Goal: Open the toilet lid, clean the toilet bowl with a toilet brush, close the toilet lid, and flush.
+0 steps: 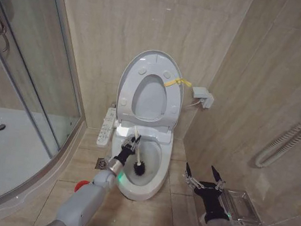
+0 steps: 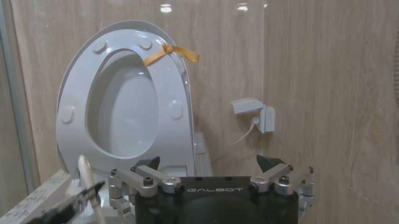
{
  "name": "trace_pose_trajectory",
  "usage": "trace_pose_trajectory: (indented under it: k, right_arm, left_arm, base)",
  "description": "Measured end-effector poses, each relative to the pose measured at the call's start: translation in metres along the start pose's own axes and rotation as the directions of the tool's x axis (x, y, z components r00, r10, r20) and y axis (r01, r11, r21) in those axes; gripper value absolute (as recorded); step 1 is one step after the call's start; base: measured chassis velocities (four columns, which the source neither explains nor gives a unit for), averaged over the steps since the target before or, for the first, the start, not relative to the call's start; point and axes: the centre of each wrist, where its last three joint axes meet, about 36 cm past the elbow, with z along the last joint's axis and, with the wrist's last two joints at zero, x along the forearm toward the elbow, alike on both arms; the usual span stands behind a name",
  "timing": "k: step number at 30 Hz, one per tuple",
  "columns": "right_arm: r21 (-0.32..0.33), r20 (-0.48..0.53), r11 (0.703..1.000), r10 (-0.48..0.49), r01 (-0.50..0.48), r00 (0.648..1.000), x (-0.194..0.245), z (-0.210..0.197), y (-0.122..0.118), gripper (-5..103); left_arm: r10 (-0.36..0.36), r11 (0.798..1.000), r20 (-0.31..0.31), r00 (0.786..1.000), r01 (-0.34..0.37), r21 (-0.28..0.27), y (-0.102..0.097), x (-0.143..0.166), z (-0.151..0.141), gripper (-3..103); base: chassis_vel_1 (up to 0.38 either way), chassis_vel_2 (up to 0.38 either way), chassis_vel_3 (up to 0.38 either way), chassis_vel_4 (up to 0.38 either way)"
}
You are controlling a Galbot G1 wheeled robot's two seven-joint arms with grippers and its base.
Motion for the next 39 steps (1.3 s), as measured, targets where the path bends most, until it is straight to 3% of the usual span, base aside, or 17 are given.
trace_pose_trajectory:
  k: [2,3,9,11,12,13,15,16,20,28,31,34,37,38,39]
  right_arm:
    - [0.0,0.0,1.0,0.0,0.0,1.0,0.0,0.0,0.0,100]
    - [0.0,0.0,1.0,0.0,0.0,1.0,0.0,0.0,0.0,100]
    - [0.0,0.0,1.0,0.0,0.0,1.0,0.0,0.0,0.0,100]
    - [0.0,0.0,1.0,0.0,0.0,1.0,0.0,0.0,0.0,100]
    - [0.0,0.0,1.0,0.0,0.0,1.0,0.0,0.0,0.0,100]
    - [0.0,0.0,1.0,0.0,0.0,1.0,0.0,0.0,0.0,100]
    - [0.0,0.0,1.0,0.0,0.0,1.0,0.0,0.0,0.0,100]
    - [0.0,0.0,1.0,0.0,0.0,1.0,0.0,0.0,0.0,100]
    - [0.0,0.0,1.0,0.0,0.0,1.0,0.0,0.0,0.0,100]
    - [0.0,0.0,1.0,0.0,0.0,1.0,0.0,0.0,0.0,100]
    - [0.0,0.0,1.0,0.0,0.0,1.0,0.0,0.0,0.0,100]
    - [0.0,0.0,1.0,0.0,0.0,1.0,0.0,0.0,0.0,100]
    - [0.0,0.0,1.0,0.0,0.0,1.0,0.0,0.0,0.0,100]
    - [0.0,0.0,1.0,0.0,0.0,1.0,0.0,0.0,0.0,100]
    - [0.0,0.0,1.0,0.0,0.0,1.0,0.0,0.0,0.0,100]
  left_arm:
    - [-0.051,0.994,0.021,0.998,0.049,0.098,-0.012,-0.008,0.002,18]
    - [-0.065,0.991,0.024,0.998,0.061,0.12,-0.016,-0.011,0.004,18]
    - [-0.068,0.993,0.007,0.998,0.067,0.1,-0.017,-0.012,0.013,18]
    - [-0.057,0.997,-0.014,0.998,0.057,0.044,-0.013,-0.01,0.014,18]
    - [-0.051,0.999,-0.036,0.998,0.051,-0.013,-0.01,-0.007,0.015,18]
    - [-0.051,0.999,-0.036,0.998,0.051,-0.013,-0.01,-0.007,0.015,18]
    - [-0.032,0.992,-0.081,0.996,0.022,-0.12,-0.005,-0.003,0.013,18]
    - [-0.032,0.992,-0.081,0.996,0.022,-0.12,-0.005,-0.003,0.013,18]
    - [-0.023,0.972,-0.141,0.99,-0.011,-0.234,0.004,-0.003,0.005,18]
    - [-0.11,0.955,-0.18,0.977,0.054,-0.291,-0.001,-0.009,-0.011,18]
    - [-0.145,0.955,-0.19,0.971,0.088,-0.283,-0.005,-0.009,-0.014,18]
    - [-0.182,0.962,-0.22,0.958,0.128,-0.239,-0.016,-0.001,-0.02,18]
    - [-0.236,0.971,-0.267,0.934,0.215,-0.107,-0.028,0.013,-0.033,18]
    - [-0.236,0.971,-0.267,0.934,0.215,-0.107,-0.028,0.013,-0.033,18]
    - [-0.253,0.967,-0.275,0.928,0.244,-0.068,-0.03,0.015,-0.035,18]
  base:
    - [0.0,0.0,0.0,0.0]
    - [0.0,0.0,0.0,0.0]
    - [0.0,0.0,0.0,0.0]
    - [0.0,0.0,0.0,0.0]
    - [0.0,0.0,0.0,0.0]
    - [0.0,0.0,0.0,0.0]
    - [0.0,0.0,0.0,0.0]
    - [0.0,0.0,0.0,0.0]
    - [0.0,0.0,0.0,0.0]
    - [0.0,0.0,0.0,0.0]
    - [0.0,0.0,0.0,0.0]
    - [0.0,0.0,0.0,0.0]
    - [0.0,0.0,0.0,0.0]
    - [0.0,0.0,0.0,0.0]
    - [0.0,0.0,0.0,0.0]
